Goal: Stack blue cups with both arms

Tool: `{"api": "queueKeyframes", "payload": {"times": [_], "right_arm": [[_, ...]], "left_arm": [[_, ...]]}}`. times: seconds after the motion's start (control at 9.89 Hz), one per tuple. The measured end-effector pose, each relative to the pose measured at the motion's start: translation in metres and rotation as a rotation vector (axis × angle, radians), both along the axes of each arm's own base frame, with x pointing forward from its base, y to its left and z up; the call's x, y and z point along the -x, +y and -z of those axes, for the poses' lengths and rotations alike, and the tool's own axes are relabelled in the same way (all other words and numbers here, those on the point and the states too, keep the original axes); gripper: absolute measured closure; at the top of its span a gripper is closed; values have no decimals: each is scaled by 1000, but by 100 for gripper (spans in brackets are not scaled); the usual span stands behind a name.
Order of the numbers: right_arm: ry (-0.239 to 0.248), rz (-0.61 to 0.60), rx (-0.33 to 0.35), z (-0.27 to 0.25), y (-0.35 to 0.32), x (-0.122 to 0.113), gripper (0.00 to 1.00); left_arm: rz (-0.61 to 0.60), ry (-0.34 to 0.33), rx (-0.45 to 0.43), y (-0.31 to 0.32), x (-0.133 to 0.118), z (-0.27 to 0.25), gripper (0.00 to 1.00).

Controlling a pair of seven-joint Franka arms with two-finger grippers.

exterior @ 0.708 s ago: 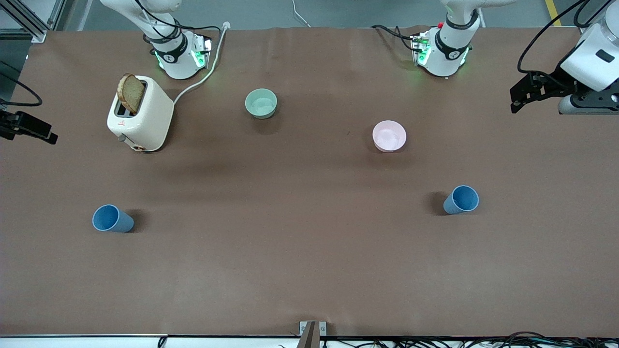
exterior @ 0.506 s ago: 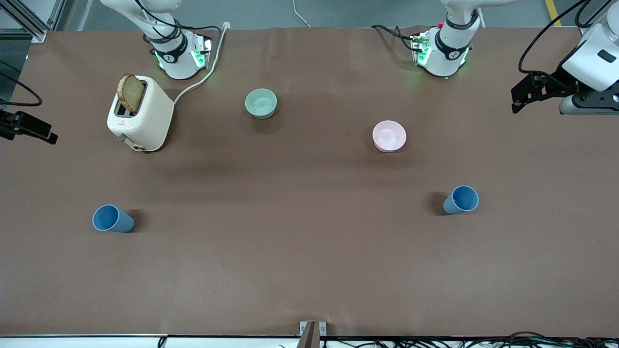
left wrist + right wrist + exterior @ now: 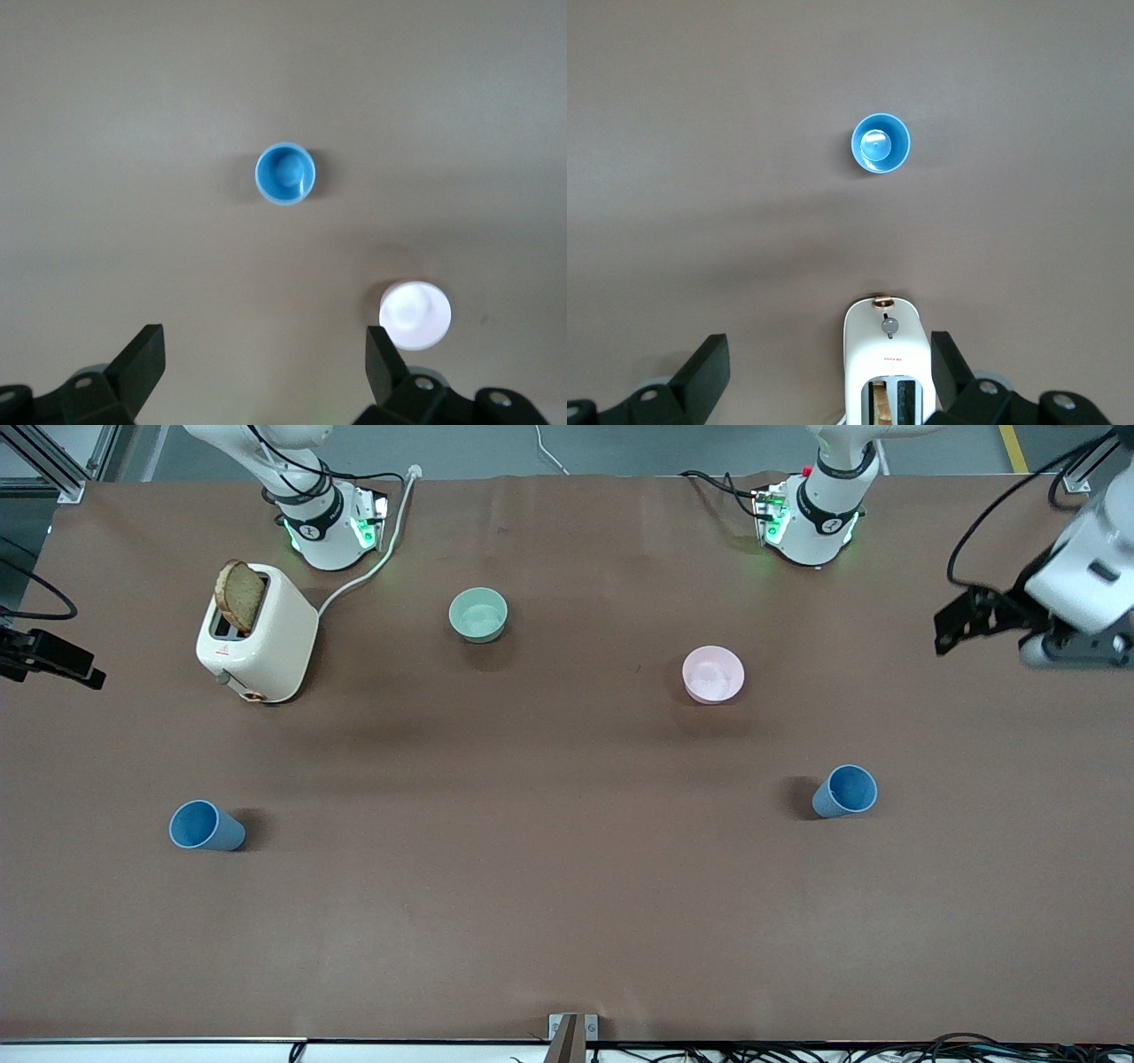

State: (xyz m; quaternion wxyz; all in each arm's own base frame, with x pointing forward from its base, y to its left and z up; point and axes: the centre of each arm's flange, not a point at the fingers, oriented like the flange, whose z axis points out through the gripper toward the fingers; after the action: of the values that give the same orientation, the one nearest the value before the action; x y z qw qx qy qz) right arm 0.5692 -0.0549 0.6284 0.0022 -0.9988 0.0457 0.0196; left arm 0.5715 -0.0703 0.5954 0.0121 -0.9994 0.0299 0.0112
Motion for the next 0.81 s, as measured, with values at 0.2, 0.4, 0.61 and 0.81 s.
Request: {"api": "queueKeyframes", "payload": {"times": [0.2, 0.4, 0.61, 0.81], "right_arm": [[9, -58, -4, 11, -8, -5, 0], [14, -48, -5, 64, -32, -34, 0], [22, -53, -9, 148, -66, -70, 0], [-32, -68, 3, 236, -92, -86, 0]], "left_arm": [[-25, 1, 14, 14, -41, 78, 0], [-73, -24, 28, 45, -56, 163, 0], [-104, -26, 36, 65, -44, 237, 0], [-101, -16, 42, 63, -35, 274, 0]]}}
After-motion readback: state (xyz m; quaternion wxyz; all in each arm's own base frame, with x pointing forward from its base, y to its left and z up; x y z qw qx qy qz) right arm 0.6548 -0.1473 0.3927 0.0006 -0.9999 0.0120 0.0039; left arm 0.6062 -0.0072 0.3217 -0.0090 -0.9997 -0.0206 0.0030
